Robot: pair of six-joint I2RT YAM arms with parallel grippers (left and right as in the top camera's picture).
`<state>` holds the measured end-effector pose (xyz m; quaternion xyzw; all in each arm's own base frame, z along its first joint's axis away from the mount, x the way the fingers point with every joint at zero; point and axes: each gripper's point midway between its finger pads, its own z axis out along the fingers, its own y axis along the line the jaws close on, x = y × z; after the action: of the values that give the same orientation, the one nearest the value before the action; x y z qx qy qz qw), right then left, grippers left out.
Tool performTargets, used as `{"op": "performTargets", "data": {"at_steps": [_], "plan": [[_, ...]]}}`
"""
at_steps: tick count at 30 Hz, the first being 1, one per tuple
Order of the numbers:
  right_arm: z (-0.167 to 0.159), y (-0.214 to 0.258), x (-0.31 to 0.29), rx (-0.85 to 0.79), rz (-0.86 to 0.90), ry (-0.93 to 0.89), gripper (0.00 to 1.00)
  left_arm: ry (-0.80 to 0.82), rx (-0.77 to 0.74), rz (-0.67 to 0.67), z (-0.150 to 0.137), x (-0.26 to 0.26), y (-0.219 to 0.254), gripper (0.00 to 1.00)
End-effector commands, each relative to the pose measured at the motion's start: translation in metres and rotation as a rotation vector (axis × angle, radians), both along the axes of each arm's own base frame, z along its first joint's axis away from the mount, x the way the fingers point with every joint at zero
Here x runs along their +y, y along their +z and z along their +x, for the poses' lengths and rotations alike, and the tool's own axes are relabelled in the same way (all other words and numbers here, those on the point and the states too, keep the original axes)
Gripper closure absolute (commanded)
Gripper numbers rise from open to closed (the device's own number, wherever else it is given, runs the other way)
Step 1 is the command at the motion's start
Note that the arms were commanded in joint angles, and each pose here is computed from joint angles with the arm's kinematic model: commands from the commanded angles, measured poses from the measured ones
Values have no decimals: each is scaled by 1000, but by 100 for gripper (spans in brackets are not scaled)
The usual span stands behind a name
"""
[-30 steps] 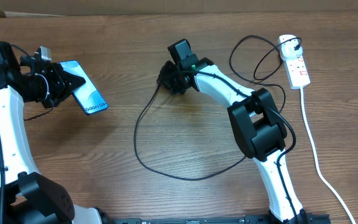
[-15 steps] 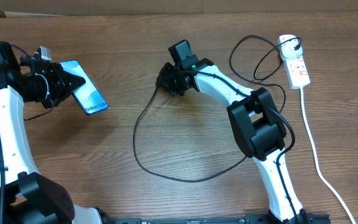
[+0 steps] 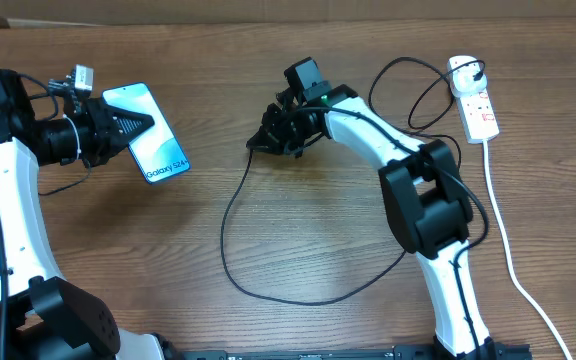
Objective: Plug charger to phone and switch on socket
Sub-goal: 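Raise the phone with the left gripper and the plug with the right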
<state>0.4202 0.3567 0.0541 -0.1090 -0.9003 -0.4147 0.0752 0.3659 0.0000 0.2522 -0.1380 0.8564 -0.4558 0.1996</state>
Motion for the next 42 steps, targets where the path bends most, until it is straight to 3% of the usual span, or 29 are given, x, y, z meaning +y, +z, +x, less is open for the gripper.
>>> {"op": "performTargets", "data": {"at_steps": [1, 10, 15, 18, 23, 29, 38, 42], "plan": [[-5, 89, 3, -172, 105, 78, 96, -83, -137, -67, -8, -17, 31, 96], [-40, 167, -22, -296, 74, 129, 96, -92, -339, 113, -51, -30, 86, 96], [-74, 207, -38, -345, 67, 177, 96, 62, -293, 249, -81, -23, 102, 96], [-102, 227, -45, -377, 64, 235, 96, 61, -347, 264, -99, -32, 116, 96], [-164, 256, -40, -416, 115, 395, 96, 61, -399, 205, -118, -47, 137, 96], [-227, 287, -20, -488, 244, 586, 96, 39, -412, 96, -107, -52, 149, 96], [-230, 286, -18, -507, 231, 601, 96, -52, -482, -66, -72, -51, 165, 96], [-229, 287, -17, -533, 238, 612, 96, -165, -479, -237, -69, -58, 171, 96]]}}
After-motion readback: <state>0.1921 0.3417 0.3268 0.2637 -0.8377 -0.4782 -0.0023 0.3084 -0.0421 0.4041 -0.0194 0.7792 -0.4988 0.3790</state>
